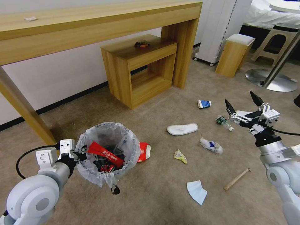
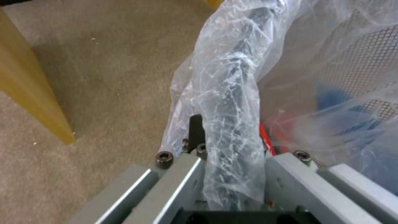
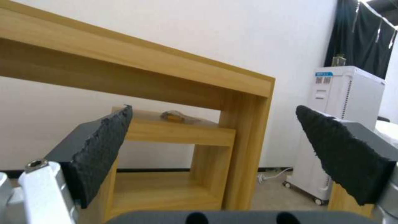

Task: Pick up the trash bin and place the garbage on the floor into it.

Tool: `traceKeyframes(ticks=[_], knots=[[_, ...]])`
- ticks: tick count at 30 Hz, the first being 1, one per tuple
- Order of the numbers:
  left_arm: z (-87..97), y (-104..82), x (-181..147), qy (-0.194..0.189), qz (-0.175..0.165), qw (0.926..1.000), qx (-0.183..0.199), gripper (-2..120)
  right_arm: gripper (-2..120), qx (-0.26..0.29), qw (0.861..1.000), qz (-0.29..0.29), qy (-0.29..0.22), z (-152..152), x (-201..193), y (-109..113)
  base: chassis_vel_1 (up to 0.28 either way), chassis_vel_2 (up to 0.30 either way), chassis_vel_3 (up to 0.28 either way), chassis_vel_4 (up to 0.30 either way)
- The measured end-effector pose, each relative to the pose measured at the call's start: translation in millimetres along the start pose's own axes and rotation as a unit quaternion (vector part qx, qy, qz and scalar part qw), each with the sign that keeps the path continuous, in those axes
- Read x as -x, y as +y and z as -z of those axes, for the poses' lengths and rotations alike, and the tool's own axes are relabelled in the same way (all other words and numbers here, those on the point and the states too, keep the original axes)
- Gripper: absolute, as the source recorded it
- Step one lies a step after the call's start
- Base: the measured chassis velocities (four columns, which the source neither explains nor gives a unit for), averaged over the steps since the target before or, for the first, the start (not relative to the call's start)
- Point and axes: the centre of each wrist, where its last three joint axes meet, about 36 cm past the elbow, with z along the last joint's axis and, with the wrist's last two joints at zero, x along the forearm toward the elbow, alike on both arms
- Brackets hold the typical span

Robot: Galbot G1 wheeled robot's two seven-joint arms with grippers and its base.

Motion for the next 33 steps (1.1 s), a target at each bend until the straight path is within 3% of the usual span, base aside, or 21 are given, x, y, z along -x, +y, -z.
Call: traceKeyframes(ticks=[8, 16, 20, 21, 23, 25, 28, 29, 31, 32, 33], knots=[[-0.2, -1.7, -4, -0.001, -0.002, 1.0000, 0.001, 0, 100, -0.011, 1.000, -0.001, 0.029, 0, -6, 8, -0.029, 0.034, 0.014, -0.030], [0.1, -2.8, -5, -0.003, -0.004, 1.0000, 0.001, 0, 100, -0.039, 0.986, 0.071, 0.143, -4, -12, 8, 0.000, 0.000, 0.000, 0.000], [0.7, -4.1, -7, -0.005, -0.007, 1.0000, 0.000, 0, 100, -0.026, 0.959, 0.156, 0.237, -13, -17, 9, 0.000, 0.000, 0.000, 0.000], [0.7, -4.1, -7, -0.005, -0.007, 1.0000, 0.000, 0, 100, -0.026, 0.959, 0.156, 0.237, -13, -17, 9, 0.000, 0.000, 0.000, 0.000], [0.8, -3.6, -7, -0.005, -0.006, 1.0000, 0.000, 0, 100, -0.010, 0.940, 0.201, 0.275, -18, -18, 11, 0.000, 0.000, 0.000, 0.000], [0.8, -3.5, -7, -0.005, -0.006, 1.0000, 0.000, 0, 100, -0.007, 0.935, 0.212, 0.285, -20, -18, 12, 0.000, 0.000, 0.000, 0.000], [0.6, -3.7, -8, -0.005, -0.006, 1.0000, -0.001, 0, 100, -0.008, 0.904, 0.264, 0.335, -30, -21, 16, 0.000, 0.000, 0.000, 0.000], [0.6, -3.7, -8, -0.005, -0.006, 1.0000, -0.001, 0, 100, -0.008, 0.904, 0.264, 0.335, -30, -21, 16, 0.000, 0.000, 0.000, 0.000], [0.7, -3.9, -9, -0.006, -0.007, 1.0000, -0.001, 0, 100, -0.028, 0.885, 0.294, 0.360, -38, -25, 15, 0.000, 0.000, 0.000, 0.000], [0.7, -3.9, -9, -0.006, -0.007, 1.0000, -0.001, 0, 100, -0.028, 0.885, 0.294, 0.360, -38, -25, 15, 0.000, 0.000, 0.000, 0.000], [0.6, -4.0, -9, -0.006, -0.007, 1.0000, -0.002, 0, 100, -0.040, 0.875, 0.305, 0.373, -42, -27, 13, 0.000, 0.000, 0.000, 0.000]])
